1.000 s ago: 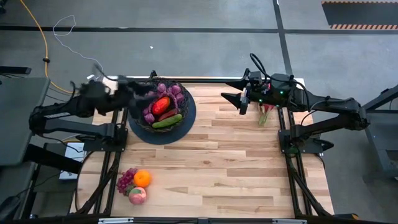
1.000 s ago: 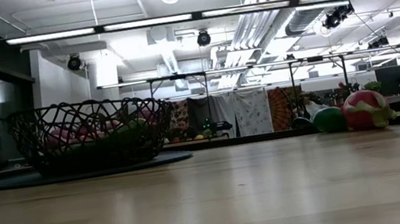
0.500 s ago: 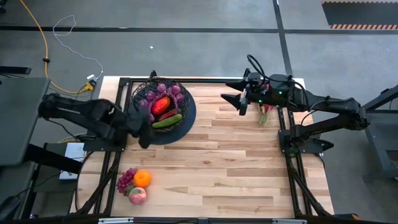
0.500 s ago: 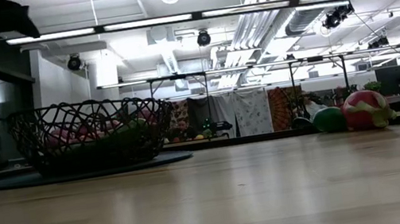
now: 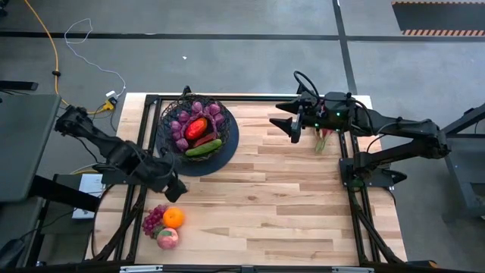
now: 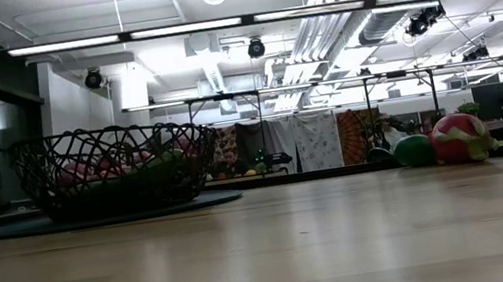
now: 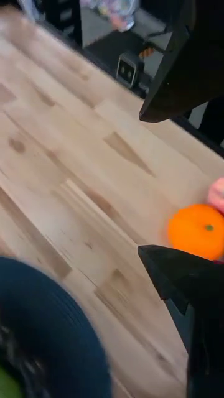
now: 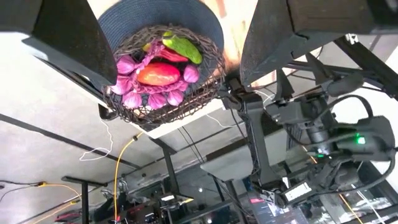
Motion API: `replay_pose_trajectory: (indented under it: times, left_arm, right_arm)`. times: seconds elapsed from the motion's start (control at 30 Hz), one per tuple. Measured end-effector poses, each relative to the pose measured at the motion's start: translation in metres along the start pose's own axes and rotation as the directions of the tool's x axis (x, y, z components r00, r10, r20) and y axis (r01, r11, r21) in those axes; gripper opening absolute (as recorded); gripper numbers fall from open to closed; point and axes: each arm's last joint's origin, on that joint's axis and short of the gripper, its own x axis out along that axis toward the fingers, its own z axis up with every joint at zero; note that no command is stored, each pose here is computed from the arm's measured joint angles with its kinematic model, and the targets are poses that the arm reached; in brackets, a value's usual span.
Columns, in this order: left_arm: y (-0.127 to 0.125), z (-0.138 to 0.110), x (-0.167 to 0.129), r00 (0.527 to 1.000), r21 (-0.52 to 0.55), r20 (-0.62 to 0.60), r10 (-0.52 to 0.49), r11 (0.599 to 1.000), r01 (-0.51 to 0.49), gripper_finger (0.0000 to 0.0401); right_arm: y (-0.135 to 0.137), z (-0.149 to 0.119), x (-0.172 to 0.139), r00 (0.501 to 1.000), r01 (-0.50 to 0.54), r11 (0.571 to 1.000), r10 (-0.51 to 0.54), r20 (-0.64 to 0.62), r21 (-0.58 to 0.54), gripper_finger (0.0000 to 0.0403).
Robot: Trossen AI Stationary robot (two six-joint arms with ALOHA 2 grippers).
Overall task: Build produce basket
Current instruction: Put the orange into the black wire basket
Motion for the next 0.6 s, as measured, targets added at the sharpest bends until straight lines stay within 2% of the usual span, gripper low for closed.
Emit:
replay_pose_trajectory:
  times: [0.3, 0.6]
  left_arm:
    - [-0.006, -0.027, 0.018, 0.986, -0.106, -0.074, 0.152, 0.982, -0.159, 0.033]
    - [-0.02, -0.052, 0.054, 0.94, -0.059, -0.174, 0.293, 0.95, -0.308, 0.033]
  right_arm:
    - [-0.002, -0.005, 0.0, 0.998, 0.018, 1.0, -0.018, -0.053, -0.008, 0.033]
    - [-0.002, -0.006, 0.0, 0.998, 0.02, 1.0, -0.021, -0.059, -0.006, 0.033]
